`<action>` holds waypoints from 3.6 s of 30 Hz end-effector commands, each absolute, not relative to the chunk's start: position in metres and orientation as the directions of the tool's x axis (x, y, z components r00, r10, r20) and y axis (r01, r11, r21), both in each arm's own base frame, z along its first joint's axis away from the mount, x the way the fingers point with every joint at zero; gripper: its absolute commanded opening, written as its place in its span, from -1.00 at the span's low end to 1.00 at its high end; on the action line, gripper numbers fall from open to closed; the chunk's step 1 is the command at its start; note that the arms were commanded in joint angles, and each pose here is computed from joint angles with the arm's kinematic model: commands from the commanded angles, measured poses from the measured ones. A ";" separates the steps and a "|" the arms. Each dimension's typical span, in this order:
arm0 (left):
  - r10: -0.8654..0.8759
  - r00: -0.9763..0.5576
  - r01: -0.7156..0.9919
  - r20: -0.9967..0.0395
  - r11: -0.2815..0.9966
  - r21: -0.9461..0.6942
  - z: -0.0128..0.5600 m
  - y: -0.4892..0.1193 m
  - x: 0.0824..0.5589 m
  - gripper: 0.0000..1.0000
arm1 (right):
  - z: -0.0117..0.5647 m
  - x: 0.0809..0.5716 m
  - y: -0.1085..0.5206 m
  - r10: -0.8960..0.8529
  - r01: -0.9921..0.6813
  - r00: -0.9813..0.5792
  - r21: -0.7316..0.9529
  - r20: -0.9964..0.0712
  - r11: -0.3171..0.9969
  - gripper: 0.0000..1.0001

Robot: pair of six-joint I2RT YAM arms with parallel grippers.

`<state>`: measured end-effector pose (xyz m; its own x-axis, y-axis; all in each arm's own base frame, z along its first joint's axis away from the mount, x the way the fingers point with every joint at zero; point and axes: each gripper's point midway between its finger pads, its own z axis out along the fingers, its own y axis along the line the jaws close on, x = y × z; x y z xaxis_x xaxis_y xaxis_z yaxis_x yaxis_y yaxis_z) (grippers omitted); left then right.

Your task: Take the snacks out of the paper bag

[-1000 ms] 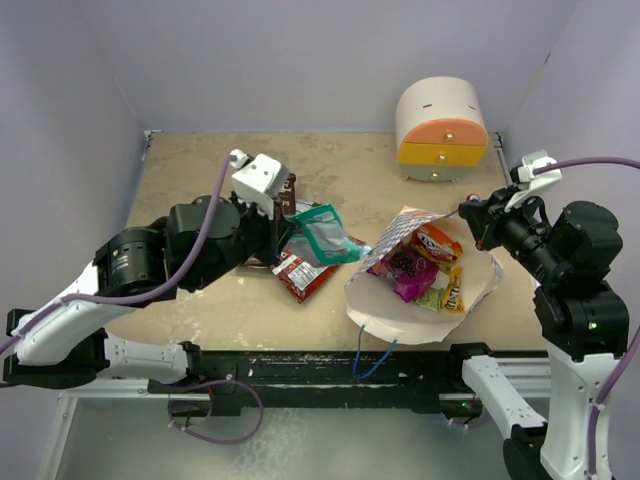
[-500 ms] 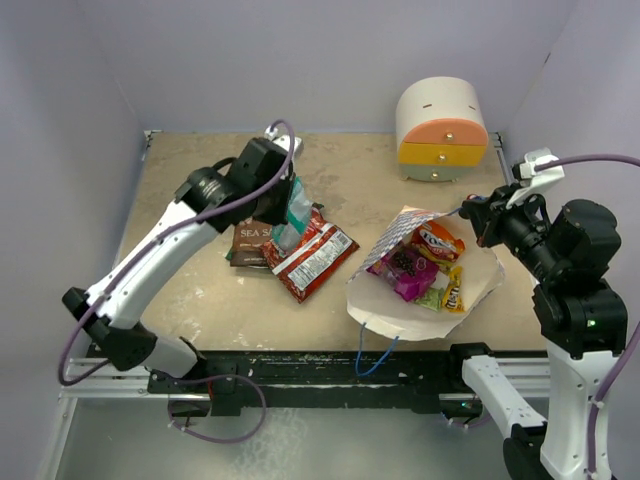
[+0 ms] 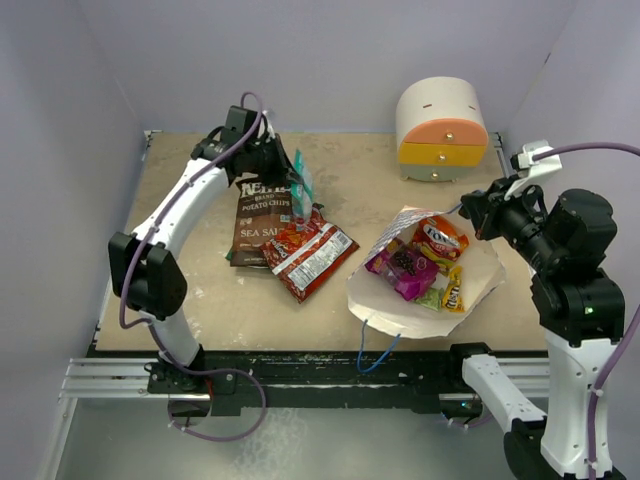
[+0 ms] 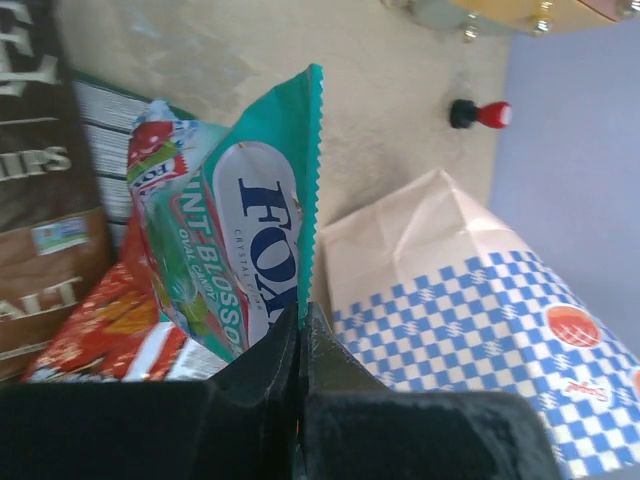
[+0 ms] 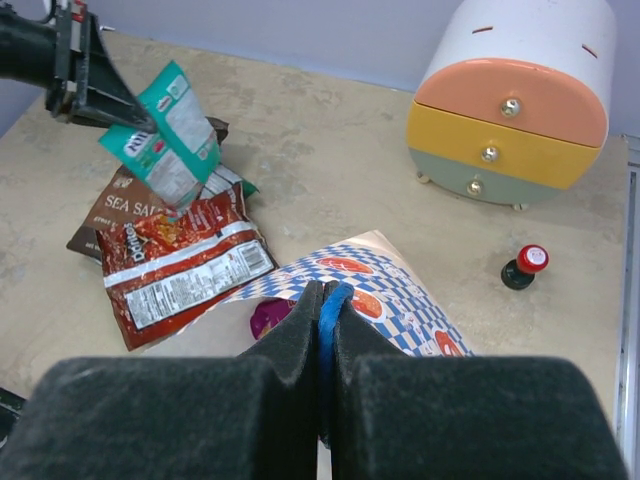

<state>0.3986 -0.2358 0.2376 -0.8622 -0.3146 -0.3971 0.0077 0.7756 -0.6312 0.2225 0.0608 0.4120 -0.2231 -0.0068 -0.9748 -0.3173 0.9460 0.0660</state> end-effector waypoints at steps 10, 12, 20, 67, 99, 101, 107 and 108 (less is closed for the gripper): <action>-0.504 -0.838 -0.172 -0.208 0.607 -0.776 0.172 -0.182 0.403 -1.00 | 0.435 0.229 0.064 -0.014 -0.338 -0.150 0.038 -0.989 0.940 -1.00; -0.491 -0.853 -0.201 -0.174 0.617 -0.761 0.153 -0.163 0.393 -1.00 | 0.434 0.232 0.065 -0.008 -0.339 -0.151 0.044 -0.989 0.940 -1.00; -0.461 -0.860 -0.227 -0.217 0.728 -0.648 0.127 -0.120 0.372 -0.51 | 0.431 0.241 0.067 -0.011 -0.348 -0.158 0.046 -0.987 0.936 -1.00; 0.475 0.376 0.911 -0.795 -0.035 0.411 0.273 -0.493 0.150 0.13 | 0.431 0.225 0.074 0.072 -0.366 -0.154 0.125 -0.985 0.922 -1.00; 0.758 0.295 0.819 -0.582 0.113 0.563 0.110 -0.538 0.240 0.45 | 0.420 0.216 0.078 0.037 -0.390 -0.230 0.127 -0.973 0.912 -1.00; 0.767 0.284 0.809 -0.576 0.131 0.573 0.111 -0.535 0.244 0.34 | 0.420 0.216 0.077 0.032 -0.391 -0.228 0.122 -0.973 0.912 -1.00; 0.763 0.261 0.797 -0.592 0.176 0.578 0.126 -0.530 0.247 -0.12 | 0.420 0.218 0.077 0.030 -0.391 -0.220 0.116 -0.975 0.913 -1.00; 0.762 0.254 0.799 -0.596 0.183 0.573 0.128 -0.530 0.246 -0.22 | 0.420 0.219 0.077 0.030 -0.390 -0.219 0.116 -0.975 0.913 -1.00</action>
